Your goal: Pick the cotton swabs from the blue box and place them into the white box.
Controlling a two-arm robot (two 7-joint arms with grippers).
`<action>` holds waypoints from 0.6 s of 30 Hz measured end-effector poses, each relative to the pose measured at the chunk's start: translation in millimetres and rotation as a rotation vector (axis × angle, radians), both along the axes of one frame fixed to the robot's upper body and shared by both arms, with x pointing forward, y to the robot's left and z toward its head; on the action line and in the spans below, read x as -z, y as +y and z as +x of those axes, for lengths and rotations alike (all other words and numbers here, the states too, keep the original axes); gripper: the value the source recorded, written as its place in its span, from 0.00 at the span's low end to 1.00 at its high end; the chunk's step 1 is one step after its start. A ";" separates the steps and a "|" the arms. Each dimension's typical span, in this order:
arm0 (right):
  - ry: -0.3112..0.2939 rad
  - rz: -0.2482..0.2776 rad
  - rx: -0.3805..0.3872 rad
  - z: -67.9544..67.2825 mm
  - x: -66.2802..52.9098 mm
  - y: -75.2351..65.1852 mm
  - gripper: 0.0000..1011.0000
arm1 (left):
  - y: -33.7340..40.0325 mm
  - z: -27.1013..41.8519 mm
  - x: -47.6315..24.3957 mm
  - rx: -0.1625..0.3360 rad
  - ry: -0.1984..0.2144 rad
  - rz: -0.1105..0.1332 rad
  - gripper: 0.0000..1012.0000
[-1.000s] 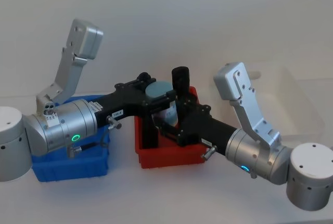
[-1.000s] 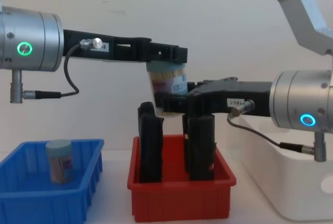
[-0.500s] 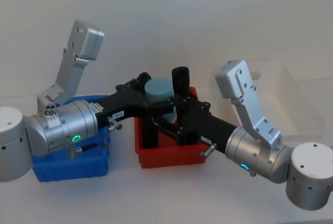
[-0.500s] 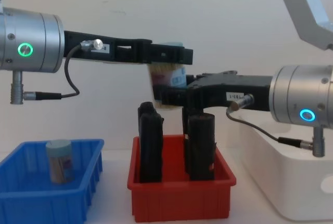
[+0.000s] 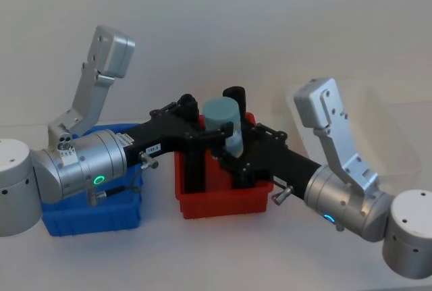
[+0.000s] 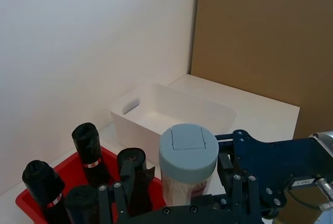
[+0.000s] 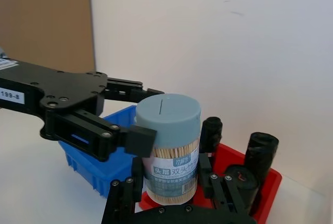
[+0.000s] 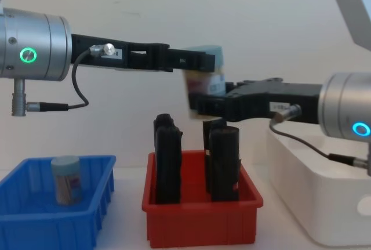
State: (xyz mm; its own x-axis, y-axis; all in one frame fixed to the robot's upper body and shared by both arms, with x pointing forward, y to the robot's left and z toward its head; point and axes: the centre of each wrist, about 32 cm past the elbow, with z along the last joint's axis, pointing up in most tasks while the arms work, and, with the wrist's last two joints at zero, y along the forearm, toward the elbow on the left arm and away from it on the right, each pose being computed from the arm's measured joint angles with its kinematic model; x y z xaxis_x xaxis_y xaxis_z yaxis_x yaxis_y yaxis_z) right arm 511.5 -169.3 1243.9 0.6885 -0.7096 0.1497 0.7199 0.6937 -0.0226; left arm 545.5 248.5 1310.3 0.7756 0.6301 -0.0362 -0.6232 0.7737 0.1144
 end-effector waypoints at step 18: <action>0.023 0.015 0.190 -7.8 10.5 -36.9 0.61 | 0.0 0.0 0.0 0.000 0.000 0.000 0.99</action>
State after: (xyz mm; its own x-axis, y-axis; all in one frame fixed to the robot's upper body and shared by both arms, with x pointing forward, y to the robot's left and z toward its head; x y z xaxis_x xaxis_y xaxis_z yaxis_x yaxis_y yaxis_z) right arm 503.8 -206.2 1233.3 0.5450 -0.8292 0.1240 0.8374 0.5457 -0.0312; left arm 545.5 248.5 1310.3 0.7757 0.6301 -0.0363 -0.6232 0.7737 0.1143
